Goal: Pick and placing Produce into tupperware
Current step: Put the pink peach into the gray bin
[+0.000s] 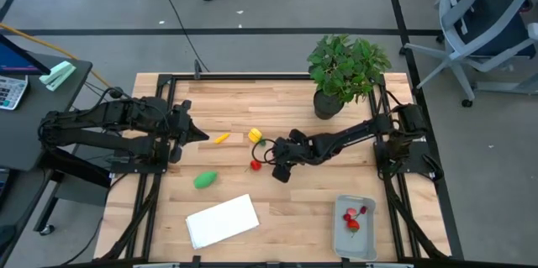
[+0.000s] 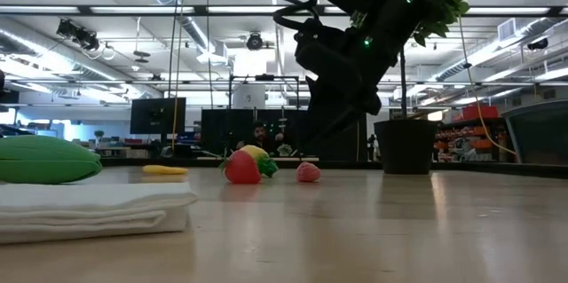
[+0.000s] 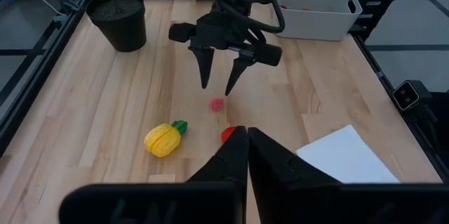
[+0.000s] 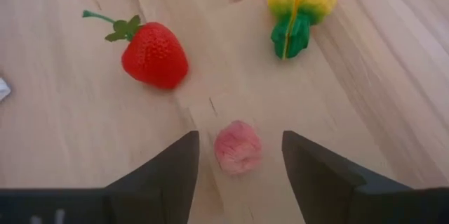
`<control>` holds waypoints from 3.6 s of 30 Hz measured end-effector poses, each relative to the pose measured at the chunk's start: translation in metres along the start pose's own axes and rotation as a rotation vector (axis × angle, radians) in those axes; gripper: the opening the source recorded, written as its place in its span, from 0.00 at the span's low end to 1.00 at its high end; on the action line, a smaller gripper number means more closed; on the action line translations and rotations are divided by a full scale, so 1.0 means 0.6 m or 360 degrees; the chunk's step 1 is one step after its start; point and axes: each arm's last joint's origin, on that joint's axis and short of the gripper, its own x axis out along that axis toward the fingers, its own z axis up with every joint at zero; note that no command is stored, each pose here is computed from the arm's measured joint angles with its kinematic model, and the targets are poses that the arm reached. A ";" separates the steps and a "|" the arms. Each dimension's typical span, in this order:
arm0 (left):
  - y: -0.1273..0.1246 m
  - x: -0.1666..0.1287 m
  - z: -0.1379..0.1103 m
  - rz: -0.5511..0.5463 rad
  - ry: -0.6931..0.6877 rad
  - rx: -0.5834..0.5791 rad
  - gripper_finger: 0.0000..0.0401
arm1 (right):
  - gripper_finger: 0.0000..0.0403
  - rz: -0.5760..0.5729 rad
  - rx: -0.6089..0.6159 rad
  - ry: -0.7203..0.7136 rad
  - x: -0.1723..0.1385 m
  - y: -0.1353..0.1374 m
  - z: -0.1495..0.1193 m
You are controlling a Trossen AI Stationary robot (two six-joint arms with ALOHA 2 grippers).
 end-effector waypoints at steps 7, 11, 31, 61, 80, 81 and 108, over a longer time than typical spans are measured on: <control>0.000 0.000 0.000 0.0000 0.0001 0.0000 0.03 | 0.53 -0.0003 -0.0002 0.0045 0.035 0.011 -0.020; 0.000 0.000 0.000 0.0000 0.0004 -0.0001 0.05 | 0.53 -0.0062 -0.0015 0.0053 0.046 0.010 -0.027; 0.000 0.000 0.000 0.0001 0.0002 -0.0001 0.05 | 0.44 -0.0181 -0.0006 0.0034 0.069 0.003 -0.035; 0.000 0.000 0.000 0.0001 0.0002 -0.0002 0.05 | 0.32 -0.0172 0.0056 0.0216 0.029 0.022 -0.058; 0.000 0.000 0.000 0.0001 0.0002 -0.0002 0.06 | 0.05 -0.0078 0.0061 -0.0130 -0.114 0.060 -0.031; 0.000 0.000 0.000 0.0001 0.0003 -0.0002 0.05 | 0.05 -0.0038 0.0090 -0.0151 -0.138 0.061 -0.030; 0.000 0.000 -0.001 0.0000 0.0011 0.0041 0.03 | 0.20 0.0117 0.0616 0.0254 -0.328 0.173 -0.282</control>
